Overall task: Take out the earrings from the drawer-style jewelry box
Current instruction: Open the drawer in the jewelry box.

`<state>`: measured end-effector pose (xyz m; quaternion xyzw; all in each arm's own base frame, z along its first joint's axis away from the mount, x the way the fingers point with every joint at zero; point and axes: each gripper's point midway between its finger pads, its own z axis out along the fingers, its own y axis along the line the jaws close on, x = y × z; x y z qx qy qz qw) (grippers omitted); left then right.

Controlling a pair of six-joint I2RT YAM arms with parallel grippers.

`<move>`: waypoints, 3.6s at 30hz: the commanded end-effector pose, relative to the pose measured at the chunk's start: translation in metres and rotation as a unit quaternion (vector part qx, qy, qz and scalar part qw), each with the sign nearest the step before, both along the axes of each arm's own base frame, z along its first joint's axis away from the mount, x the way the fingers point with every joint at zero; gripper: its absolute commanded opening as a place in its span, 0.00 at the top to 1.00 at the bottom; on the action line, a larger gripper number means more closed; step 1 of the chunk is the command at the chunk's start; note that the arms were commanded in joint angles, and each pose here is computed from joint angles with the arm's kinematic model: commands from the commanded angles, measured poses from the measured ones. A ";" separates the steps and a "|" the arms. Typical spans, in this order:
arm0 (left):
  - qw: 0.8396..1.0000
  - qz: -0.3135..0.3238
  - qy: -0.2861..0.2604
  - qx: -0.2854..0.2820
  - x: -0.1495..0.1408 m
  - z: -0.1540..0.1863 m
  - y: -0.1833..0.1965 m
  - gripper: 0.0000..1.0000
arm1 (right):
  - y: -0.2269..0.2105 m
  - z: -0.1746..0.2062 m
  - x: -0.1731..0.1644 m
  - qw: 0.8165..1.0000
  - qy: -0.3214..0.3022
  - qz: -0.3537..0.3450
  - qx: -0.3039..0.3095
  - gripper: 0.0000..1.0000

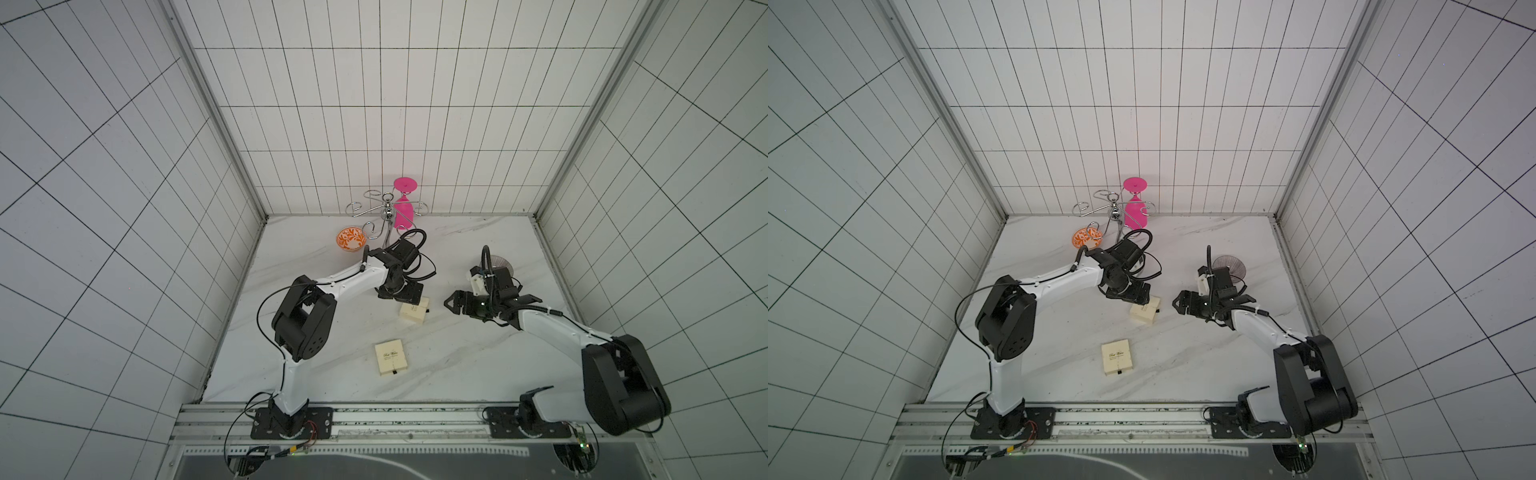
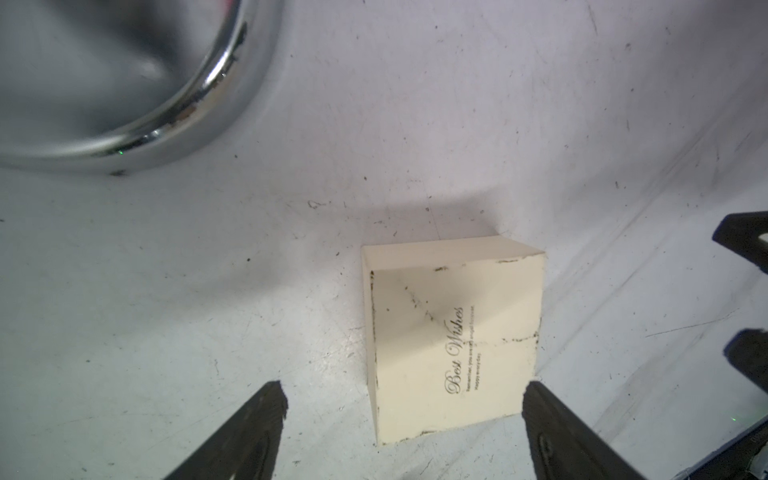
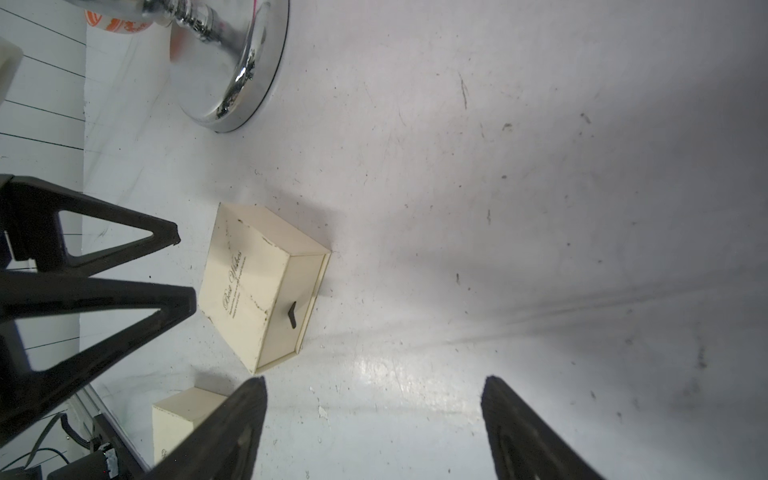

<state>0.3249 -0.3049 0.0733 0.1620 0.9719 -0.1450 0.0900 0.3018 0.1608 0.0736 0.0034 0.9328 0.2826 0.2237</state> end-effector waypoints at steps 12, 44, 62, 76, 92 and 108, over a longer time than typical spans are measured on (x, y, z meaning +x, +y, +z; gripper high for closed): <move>0.997 -0.036 0.038 0.056 -0.028 -0.033 0.016 0.22 | 0.044 0.002 0.007 0.997 -0.009 0.071 0.018 0.46; 0.997 -0.058 0.046 0.029 -0.033 -0.040 -0.002 0.25 | 0.072 -0.020 0.022 0.995 0.011 0.089 0.032 0.54; 0.996 -0.070 0.053 0.029 -0.036 -0.044 -0.007 0.25 | 0.080 -0.030 0.018 0.994 0.031 0.103 0.033 0.76; 0.995 -0.069 0.065 0.042 -0.038 -0.055 -0.003 0.28 | 0.073 -0.020 0.021 0.995 0.017 0.096 0.028 0.74; 0.994 -0.063 0.084 0.043 -0.041 -0.069 0.000 0.38 | 0.062 -0.015 0.012 0.983 0.070 0.080 0.150 0.68; 0.993 -0.059 0.089 0.049 -0.041 -0.077 0.002 0.45 | 0.043 -0.034 0.000 0.975 0.101 0.040 0.192 0.68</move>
